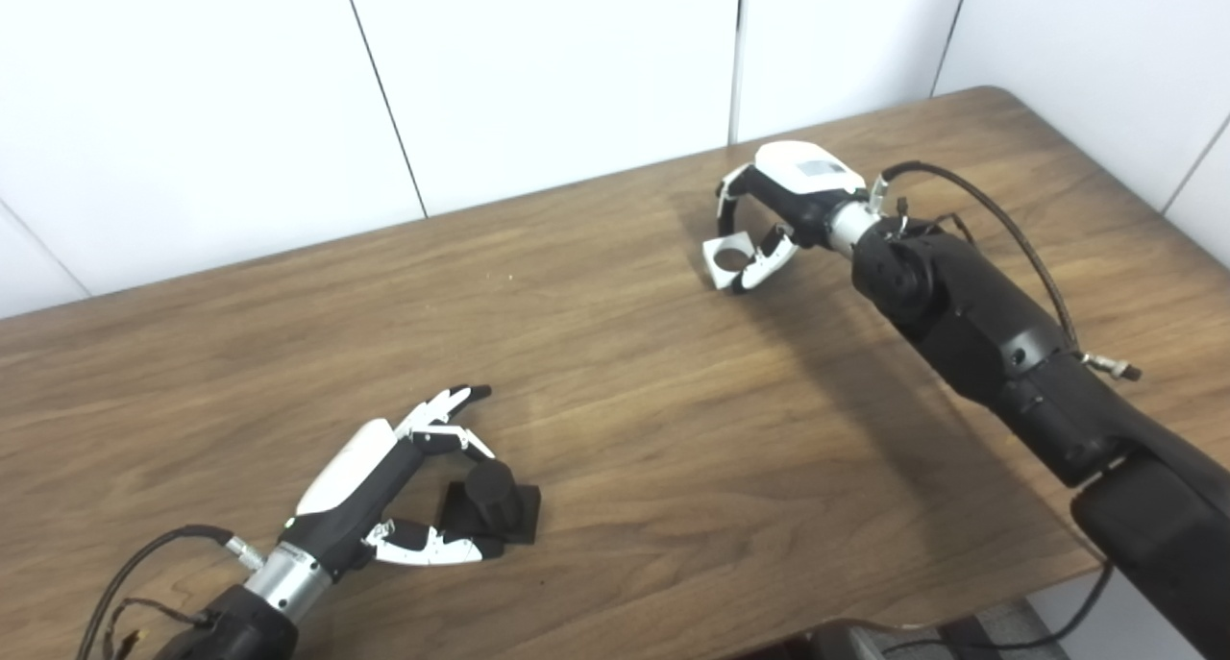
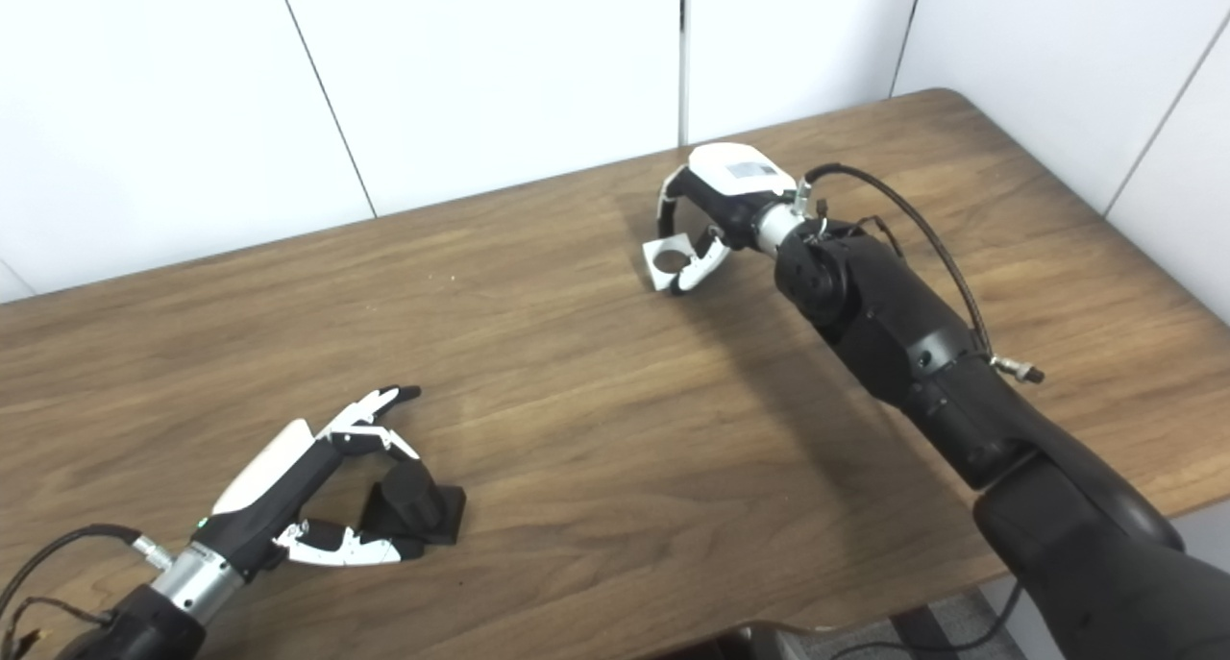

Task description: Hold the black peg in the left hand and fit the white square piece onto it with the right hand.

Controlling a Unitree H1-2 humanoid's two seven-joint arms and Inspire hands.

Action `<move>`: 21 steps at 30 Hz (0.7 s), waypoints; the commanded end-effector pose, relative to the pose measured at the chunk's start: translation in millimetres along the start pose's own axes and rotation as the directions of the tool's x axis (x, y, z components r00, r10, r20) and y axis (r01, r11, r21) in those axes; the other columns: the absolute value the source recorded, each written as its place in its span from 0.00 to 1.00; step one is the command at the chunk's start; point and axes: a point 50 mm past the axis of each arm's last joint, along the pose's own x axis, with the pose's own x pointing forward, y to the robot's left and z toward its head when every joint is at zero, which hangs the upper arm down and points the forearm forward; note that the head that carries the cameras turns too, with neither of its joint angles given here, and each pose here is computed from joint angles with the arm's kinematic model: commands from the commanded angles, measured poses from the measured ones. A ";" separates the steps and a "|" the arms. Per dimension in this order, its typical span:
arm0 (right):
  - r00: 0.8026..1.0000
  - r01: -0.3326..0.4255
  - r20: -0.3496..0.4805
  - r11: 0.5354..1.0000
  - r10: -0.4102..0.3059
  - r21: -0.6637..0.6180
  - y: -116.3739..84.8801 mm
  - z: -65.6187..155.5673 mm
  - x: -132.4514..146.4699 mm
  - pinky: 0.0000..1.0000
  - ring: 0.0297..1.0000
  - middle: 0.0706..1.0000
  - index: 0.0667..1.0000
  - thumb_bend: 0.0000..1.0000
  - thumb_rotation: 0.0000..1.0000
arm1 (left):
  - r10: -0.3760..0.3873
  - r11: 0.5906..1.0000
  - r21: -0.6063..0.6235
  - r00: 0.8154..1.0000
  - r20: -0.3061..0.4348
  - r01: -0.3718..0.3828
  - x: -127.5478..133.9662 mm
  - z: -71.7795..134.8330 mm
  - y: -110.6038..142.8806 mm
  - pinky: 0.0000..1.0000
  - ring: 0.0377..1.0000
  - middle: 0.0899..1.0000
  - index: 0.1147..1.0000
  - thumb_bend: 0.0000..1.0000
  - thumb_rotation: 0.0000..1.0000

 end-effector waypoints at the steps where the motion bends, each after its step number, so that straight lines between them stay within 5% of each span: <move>1: 0.995 0.079 0.069 0.997 -0.078 -0.014 -30.9 15.4 6.1 0.86 0.86 0.81 0.44 0.51 0.14 | -0.059 0.997 0.048 0.997 -0.049 0.062 -5.9 -6.5 0.1 1.00 1.00 0.97 0.42 0.52 0.06; 21: 0.957 0.077 0.274 0.995 -0.094 0.069 -54.9 45.9 -22.4 0.84 0.86 0.81 0.45 0.51 0.13 | -0.043 0.998 0.032 0.998 -0.055 0.045 15.8 2.7 -23.2 1.00 1.00 0.99 0.42 0.52 0.07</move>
